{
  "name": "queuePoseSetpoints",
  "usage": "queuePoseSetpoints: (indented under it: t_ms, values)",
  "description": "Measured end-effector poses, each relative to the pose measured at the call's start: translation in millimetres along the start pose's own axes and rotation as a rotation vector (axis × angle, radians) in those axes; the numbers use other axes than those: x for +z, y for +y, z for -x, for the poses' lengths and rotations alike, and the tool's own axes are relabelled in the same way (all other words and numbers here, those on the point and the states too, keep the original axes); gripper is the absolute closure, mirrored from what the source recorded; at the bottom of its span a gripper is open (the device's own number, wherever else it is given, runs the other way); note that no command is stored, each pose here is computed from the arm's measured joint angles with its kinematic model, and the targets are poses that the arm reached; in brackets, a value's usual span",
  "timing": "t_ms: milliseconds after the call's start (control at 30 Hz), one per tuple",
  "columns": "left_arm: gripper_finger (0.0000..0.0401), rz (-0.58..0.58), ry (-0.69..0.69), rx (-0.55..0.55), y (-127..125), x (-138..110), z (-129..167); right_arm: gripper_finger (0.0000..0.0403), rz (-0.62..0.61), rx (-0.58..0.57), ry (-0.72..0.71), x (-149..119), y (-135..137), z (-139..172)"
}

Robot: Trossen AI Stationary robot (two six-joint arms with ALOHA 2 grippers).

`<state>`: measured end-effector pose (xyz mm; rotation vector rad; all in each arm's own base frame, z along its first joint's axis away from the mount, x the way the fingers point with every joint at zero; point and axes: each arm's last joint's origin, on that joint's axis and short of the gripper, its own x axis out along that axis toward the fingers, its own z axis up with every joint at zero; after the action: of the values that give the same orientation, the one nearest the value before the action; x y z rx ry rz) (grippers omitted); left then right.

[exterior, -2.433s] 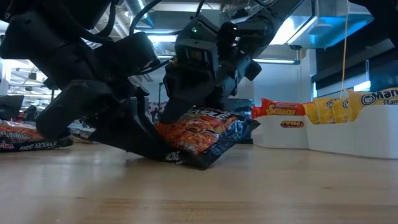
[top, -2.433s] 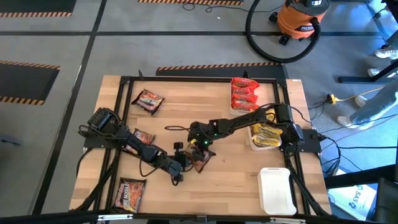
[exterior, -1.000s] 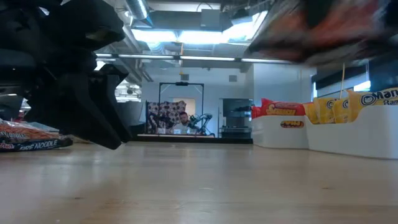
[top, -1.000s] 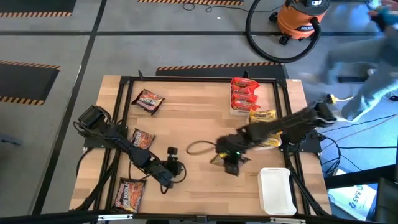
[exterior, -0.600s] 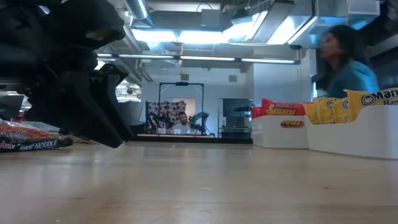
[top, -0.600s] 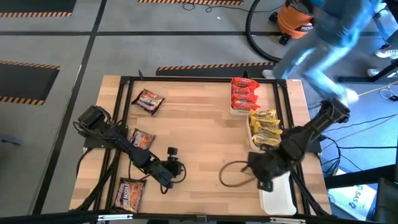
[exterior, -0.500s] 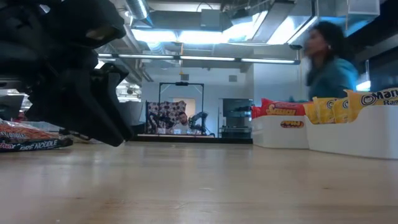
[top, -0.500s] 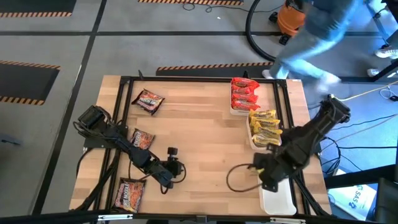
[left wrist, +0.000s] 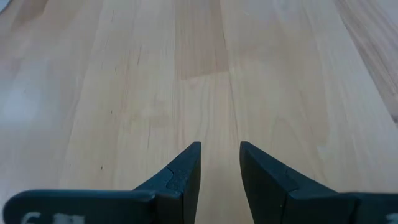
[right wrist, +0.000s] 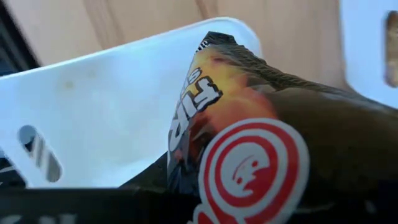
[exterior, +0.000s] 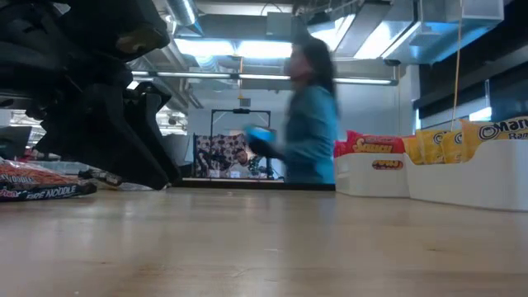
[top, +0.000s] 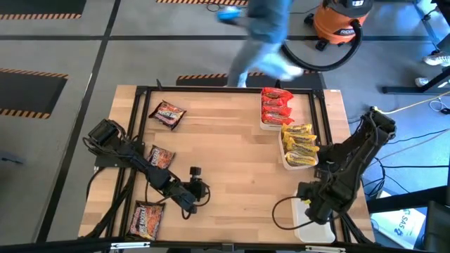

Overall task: Sort Maruchan noodles
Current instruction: Put the black noodle pack into the bottom white bin

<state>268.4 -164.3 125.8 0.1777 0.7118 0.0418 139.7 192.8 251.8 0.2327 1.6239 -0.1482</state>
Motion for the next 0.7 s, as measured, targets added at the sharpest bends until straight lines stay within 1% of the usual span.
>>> queuePoseSetpoints:
  t_ms: [200,333,433,533,700]
  values:
    - [0.0296,0.002,0.0,0.0,0.0,0.0,0.0,0.0272,0.015,0.016,-0.017,0.4,1.4,-7.0]
    - [0.0296,0.002,-0.001,0.001,0.0,0.1,0.0,0.0272,0.064,-0.027,-0.055,1.5,-3.2,-18.1]
    - [0.0296,0.002,-0.001,0.001,0.0,0.1,0.0,0.0272,0.111,-0.042,-0.056,1.4,-5.3,-23.7]
    - [0.0296,0.003,-0.003,0.002,0.0,0.3,0.0,0.0272,0.136,-0.06,-0.073,1.8,-6.5,-25.0]
    - [0.0296,0.005,-0.009,0.008,0.6,1.0,-0.3,0.0272,0.154,-0.058,-0.072,2.0,-6.4,-24.9]
